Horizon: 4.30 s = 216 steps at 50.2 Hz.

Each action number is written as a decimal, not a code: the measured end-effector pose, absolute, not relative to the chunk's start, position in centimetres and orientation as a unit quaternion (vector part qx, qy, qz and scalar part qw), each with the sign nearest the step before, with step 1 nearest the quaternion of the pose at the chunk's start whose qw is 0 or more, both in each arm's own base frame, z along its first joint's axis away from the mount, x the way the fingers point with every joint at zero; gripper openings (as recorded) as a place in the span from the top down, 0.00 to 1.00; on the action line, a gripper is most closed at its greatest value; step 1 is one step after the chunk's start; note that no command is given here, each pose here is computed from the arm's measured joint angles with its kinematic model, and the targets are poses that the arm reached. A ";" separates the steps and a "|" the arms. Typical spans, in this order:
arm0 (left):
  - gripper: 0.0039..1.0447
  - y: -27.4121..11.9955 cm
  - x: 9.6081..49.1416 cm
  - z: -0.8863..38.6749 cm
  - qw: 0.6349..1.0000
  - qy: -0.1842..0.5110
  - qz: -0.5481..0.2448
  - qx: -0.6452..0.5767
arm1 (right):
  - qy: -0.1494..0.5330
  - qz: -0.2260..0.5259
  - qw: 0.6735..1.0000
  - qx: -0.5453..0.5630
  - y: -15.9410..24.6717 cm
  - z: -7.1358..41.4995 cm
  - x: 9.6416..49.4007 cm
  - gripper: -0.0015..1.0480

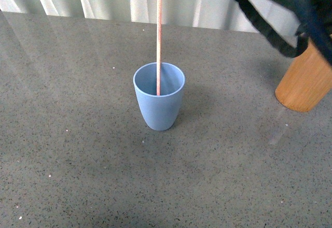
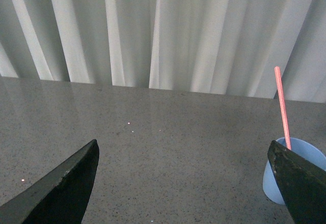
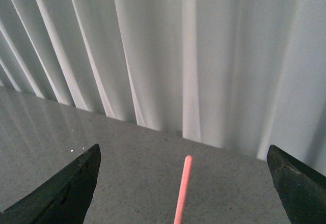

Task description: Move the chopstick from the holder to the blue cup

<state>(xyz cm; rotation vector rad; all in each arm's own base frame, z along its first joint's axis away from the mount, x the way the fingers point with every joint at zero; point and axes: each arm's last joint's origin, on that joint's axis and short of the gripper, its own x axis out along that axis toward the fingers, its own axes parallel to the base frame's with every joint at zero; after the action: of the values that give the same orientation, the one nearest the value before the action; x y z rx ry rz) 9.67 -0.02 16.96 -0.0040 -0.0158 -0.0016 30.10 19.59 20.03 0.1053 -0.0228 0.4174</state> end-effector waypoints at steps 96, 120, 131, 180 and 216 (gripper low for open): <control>0.06 0.0 9.7 17.0 1.000 -0.008 -0.001 -0.002 | -0.002 0.001 1.000 -0.005 0.0 16.7 14.1 0.99; 0.06 0.0 9.7 17.0 1.000 -0.008 -0.001 -0.002 | -0.010 0.001 1.000 -0.005 0.0 17.2 12.2 0.99; 0.06 0.0 9.7 17.0 1.000 -0.008 -0.001 -0.002 | -0.010 0.001 1.000 -0.005 0.0 17.3 11.7 0.99; 0.06 0.0 9.7 17.0 1.000 -0.008 -0.001 -0.002 | -0.007 0.000 1.000 -0.005 0.0 16.9 9.7 0.99; 0.06 0.0 9.7 17.0 1.000 -0.008 -0.001 -0.002 | -0.007 0.000 1.000 -0.003 0.0 16.9 9.7 0.10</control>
<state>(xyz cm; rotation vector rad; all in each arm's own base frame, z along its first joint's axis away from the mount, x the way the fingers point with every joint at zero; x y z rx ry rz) 9.67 -0.02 16.97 -0.0044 -0.0166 -0.0016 9.69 0.02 16.93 -0.0055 -0.0147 0.0007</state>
